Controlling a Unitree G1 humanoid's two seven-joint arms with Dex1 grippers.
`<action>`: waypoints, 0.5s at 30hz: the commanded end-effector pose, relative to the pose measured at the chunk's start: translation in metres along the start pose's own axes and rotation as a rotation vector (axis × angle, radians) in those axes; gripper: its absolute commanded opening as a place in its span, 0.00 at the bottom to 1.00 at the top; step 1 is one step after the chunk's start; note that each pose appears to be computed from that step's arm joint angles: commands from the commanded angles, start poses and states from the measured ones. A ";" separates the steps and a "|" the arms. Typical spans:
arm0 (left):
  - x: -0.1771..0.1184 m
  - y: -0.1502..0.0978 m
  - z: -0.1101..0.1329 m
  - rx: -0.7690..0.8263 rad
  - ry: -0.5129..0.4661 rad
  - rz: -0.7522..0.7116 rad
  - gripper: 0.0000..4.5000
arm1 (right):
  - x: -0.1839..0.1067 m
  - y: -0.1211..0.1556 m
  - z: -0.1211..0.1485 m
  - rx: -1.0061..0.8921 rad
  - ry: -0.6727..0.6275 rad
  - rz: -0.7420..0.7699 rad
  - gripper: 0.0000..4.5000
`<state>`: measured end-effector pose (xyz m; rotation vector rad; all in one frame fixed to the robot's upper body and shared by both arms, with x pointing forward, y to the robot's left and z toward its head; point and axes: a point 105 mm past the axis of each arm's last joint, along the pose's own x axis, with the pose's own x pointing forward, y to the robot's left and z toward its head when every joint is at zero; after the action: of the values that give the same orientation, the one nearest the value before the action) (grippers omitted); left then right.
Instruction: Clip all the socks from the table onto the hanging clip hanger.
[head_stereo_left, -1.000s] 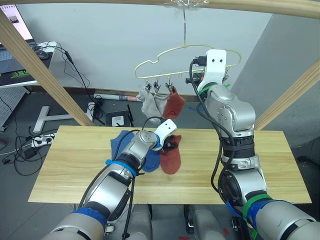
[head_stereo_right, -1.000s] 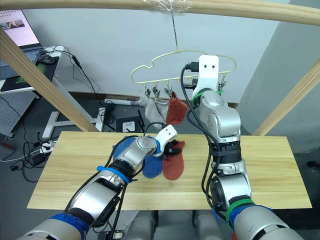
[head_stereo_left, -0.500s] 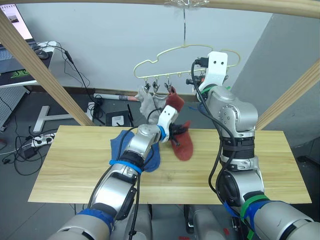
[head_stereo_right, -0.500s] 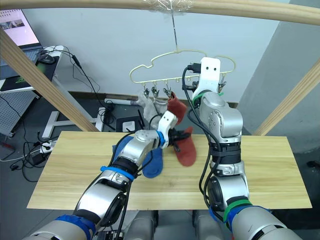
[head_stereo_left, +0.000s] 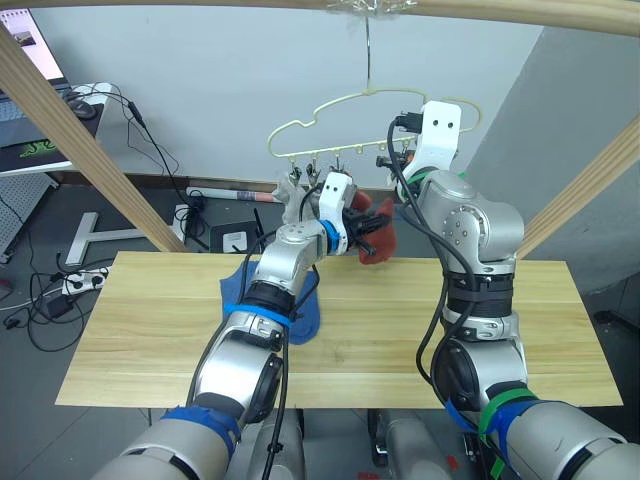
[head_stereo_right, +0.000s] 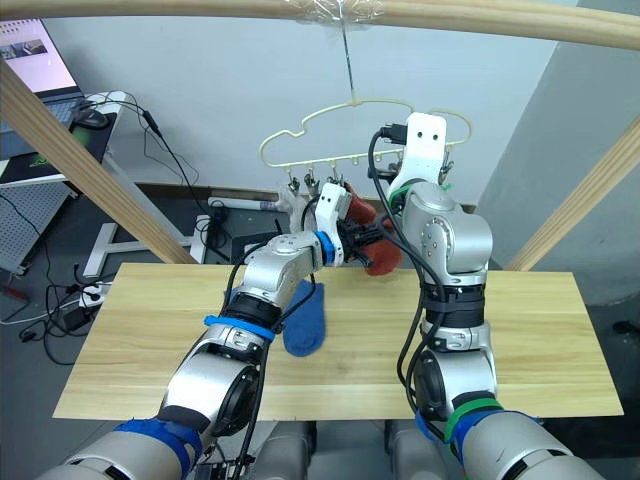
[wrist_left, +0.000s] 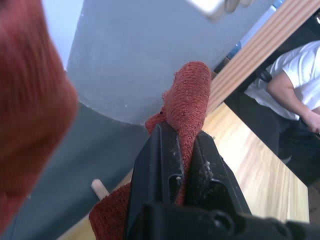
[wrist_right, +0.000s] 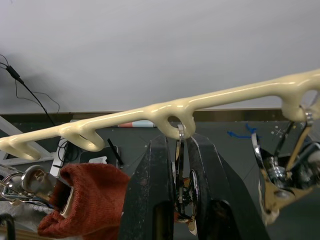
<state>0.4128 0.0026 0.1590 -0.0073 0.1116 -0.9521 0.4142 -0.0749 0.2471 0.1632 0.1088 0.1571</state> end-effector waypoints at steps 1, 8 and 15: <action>0.003 -0.004 0.023 0.026 -0.067 -0.015 0.08 | -0.006 0.008 0.018 0.011 -0.064 0.030 0.03; 0.005 -0.005 0.031 0.022 -0.088 -0.018 0.08 | -0.006 0.010 0.017 0.014 -0.060 0.037 0.03; 0.007 -0.003 0.036 0.020 -0.102 -0.009 0.08 | -0.006 0.011 0.016 0.018 -0.052 0.042 0.03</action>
<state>0.4177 -0.0005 0.1743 -0.0228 0.0775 -0.9445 0.4136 -0.0718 0.2461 0.1716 0.1157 0.1690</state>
